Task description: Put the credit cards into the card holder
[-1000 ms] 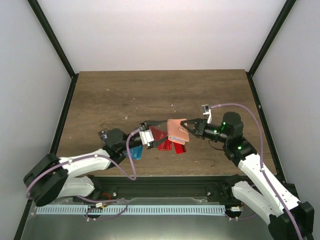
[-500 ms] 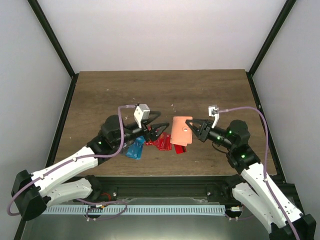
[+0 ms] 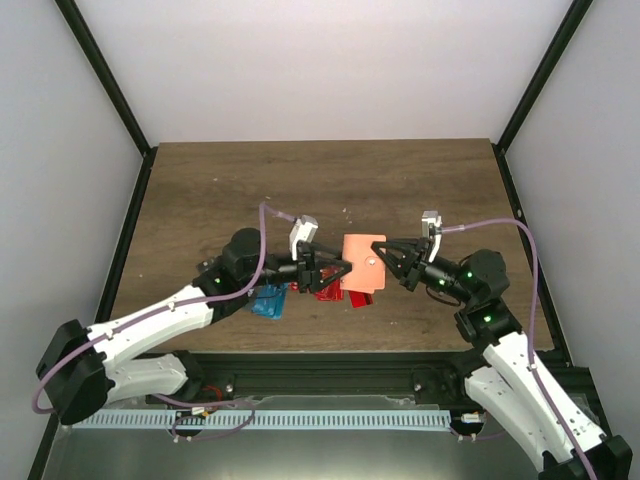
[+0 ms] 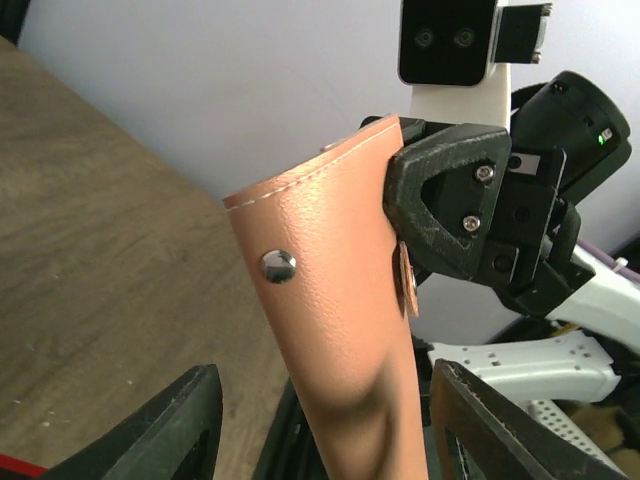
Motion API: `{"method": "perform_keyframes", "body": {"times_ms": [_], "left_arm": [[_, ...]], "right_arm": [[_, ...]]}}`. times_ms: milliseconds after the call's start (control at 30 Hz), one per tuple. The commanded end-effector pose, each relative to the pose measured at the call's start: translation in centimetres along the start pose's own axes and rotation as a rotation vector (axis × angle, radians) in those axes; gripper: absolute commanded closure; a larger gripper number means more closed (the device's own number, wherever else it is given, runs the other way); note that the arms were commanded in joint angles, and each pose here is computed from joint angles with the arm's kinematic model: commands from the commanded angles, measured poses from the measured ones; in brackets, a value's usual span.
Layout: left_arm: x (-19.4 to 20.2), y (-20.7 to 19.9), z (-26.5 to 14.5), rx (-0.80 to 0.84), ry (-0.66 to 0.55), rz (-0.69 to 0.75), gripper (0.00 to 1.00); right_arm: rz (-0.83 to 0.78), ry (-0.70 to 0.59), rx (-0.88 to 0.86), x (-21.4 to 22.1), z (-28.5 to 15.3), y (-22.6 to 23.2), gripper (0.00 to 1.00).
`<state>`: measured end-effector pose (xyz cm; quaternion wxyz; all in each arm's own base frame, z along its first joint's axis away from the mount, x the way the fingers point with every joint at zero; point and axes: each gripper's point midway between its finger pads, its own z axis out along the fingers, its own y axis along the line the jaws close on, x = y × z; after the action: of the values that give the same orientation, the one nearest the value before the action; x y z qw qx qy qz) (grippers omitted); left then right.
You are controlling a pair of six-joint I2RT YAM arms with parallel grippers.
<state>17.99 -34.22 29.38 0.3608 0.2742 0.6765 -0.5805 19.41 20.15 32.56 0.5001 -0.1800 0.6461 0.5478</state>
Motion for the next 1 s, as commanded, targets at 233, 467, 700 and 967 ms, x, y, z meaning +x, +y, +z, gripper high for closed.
{"method": "perform_keyframes", "body": {"times_ms": [233, 467, 700, 967], "left_arm": [[0.5, -0.7, 1.8, 0.106, 0.021, -0.139, 0.52], [0.5, -0.6, 2.6, 0.113, 0.018, -0.147, 0.71], [-0.1, 0.2, 2.7, 0.069, -0.013, -0.140, 0.96], [0.1, 5.2, 1.8, -0.252, -0.009, -0.027, 0.96]], "right_arm": [[-0.039, -0.033, -0.039, -0.5, -0.1, 0.8, 0.99], [-0.035, -0.030, -0.016, -0.1, -0.1, 0.2, 0.99], [0.010, -0.026, 0.117, 0.2, -0.7, -1.8, 0.66], [0.098, 0.097, 0.432, 1.0, -2.0, -5.9, 0.08]]}}
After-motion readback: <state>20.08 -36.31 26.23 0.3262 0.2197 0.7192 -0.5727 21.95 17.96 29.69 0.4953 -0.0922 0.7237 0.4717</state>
